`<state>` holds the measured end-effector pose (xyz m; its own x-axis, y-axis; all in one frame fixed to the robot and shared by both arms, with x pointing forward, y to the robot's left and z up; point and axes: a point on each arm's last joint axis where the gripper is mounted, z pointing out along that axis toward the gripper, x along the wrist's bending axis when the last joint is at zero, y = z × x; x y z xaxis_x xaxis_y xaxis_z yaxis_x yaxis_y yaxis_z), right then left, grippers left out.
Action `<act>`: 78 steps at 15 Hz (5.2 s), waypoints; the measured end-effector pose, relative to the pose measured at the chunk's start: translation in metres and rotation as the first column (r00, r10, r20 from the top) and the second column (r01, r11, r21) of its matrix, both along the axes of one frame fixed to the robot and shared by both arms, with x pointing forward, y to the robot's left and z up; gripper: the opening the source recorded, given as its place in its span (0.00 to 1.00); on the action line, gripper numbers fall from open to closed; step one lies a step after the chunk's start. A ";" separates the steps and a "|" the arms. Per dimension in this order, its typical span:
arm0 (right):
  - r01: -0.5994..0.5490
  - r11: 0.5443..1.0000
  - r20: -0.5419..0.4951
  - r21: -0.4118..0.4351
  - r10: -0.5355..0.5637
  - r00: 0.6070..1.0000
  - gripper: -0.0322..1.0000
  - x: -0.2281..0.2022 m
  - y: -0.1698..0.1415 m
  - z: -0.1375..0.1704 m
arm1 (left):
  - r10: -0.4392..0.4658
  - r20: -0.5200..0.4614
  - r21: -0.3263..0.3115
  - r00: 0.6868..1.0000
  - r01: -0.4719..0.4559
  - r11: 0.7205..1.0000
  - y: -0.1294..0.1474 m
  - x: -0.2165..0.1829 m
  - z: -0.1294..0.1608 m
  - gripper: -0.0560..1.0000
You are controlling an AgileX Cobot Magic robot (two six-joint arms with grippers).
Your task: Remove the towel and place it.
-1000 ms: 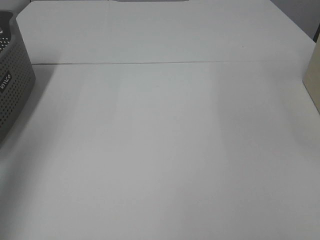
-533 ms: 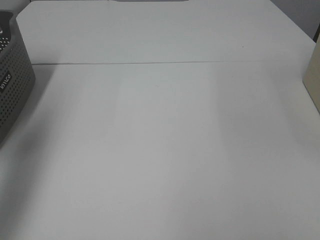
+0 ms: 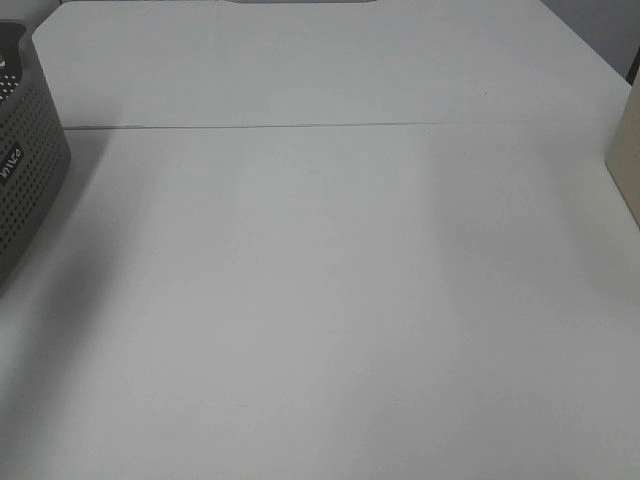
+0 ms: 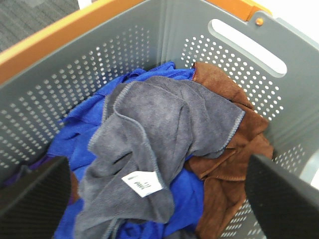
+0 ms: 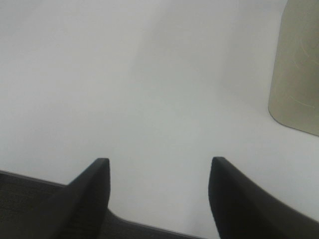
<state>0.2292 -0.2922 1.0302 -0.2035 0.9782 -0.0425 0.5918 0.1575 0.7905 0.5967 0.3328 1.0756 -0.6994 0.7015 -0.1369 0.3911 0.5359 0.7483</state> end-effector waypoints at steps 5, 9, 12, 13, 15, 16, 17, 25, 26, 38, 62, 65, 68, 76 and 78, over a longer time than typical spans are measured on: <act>0.000 1.000 0.000 0.000 0.000 1.000 0.59 0.000 0.000 0.000 | 0.135 -0.023 -0.047 0.991 -0.136 0.990 0.002 0.040 -0.033 0.89; 0.000 1.000 0.000 0.000 0.000 1.000 0.59 0.000 0.000 0.000 | 0.187 -0.054 -0.040 0.981 -0.189 0.981 0.012 0.050 -0.052 0.89; 0.002 1.000 0.000 0.002 -0.002 1.000 0.59 0.000 0.000 0.000 | 0.241 -0.068 -0.044 0.968 -0.244 0.969 0.032 0.050 -0.059 0.86; 0.002 1.000 0.000 0.002 -0.002 1.000 0.59 0.000 0.000 0.000 | 0.257 -0.069 -0.044 0.964 -0.260 0.964 0.039 0.049 -0.060 0.86; 0.002 1.000 0.000 0.002 -0.002 1.000 0.59 0.000 0.000 0.000 | 0.274 -0.079 -0.042 0.958 -0.278 0.960 0.046 0.049 -0.064 0.85; 0.002 1.000 0.000 0.002 -0.002 1.000 0.59 0.000 0.000 0.000 | 0.273 -0.086 -0.047 0.958 -0.278 0.960 0.046 0.050 -0.068 0.85; 0.002 1.000 0.000 0.002 -0.002 1.000 0.59 0.000 0.000 0.000 | 0.266 -0.094 -0.086 0.959 -0.274 0.958 0.043 0.053 -0.076 0.84; 0.006 1.000 -0.001 0.003 -0.006 1.000 0.59 0.000 0.000 0.000 | 0.257 -0.108 -0.173 0.960 -0.273 0.946 0.038 0.060 -0.094 0.72; 0.006 1.000 -0.001 0.003 -0.006 1.000 0.59 0.000 0.000 0.000 | 0.262 -0.113 -0.170 0.959 -0.278 0.946 0.038 0.059 -0.094 0.69; 0.006 1.000 -0.001 0.002 -0.006 1.000 0.59 0.000 0.000 0.000 | 0.266 -0.110 -0.109 0.958 -0.278 0.954 0.042 0.056 -0.086 0.48; 0.007 1.000 -0.001 0.003 -0.007 1.000 0.59 0.000 0.000 0.000 | 0.039 0.176 -0.057 0.984 -0.029 0.998 0.034 0.052 -0.007 0.05; 0.007 1.000 -0.001 0.003 -0.007 1.000 0.59 0.000 0.000 0.000 | -0.138 0.261 0.090 0.955 0.118 0.989 0.029 0.044 0.030 0.05; 0.007 1.000 -0.001 0.003 -0.007 1.000 0.59 0.000 0.000 0.000 | -0.364 0.346 0.238 0.864 0.295 0.925 0.015 0.036 0.068 0.05; 0.007 1.000 -0.001 0.003 -0.007 1.000 0.59 0.000 0.000 0.000 | -0.750 0.614 0.521 0.247 0.586 0.620 -0.041 0.006 0.145 0.05; 0.007 1.000 -0.001 0.003 -0.007 1.000 0.59 0.000 0.000 0.000 | -0.749 0.646 0.531 0.146 0.619 0.579 -0.048 0.001 0.151 0.05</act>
<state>0.2292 -0.2925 1.0302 -0.1967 0.9797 -0.0396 0.5936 0.1511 0.7905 0.5976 0.2850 1.2261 0.4376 0.8858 -0.1546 -0.1888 0.2586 0.9473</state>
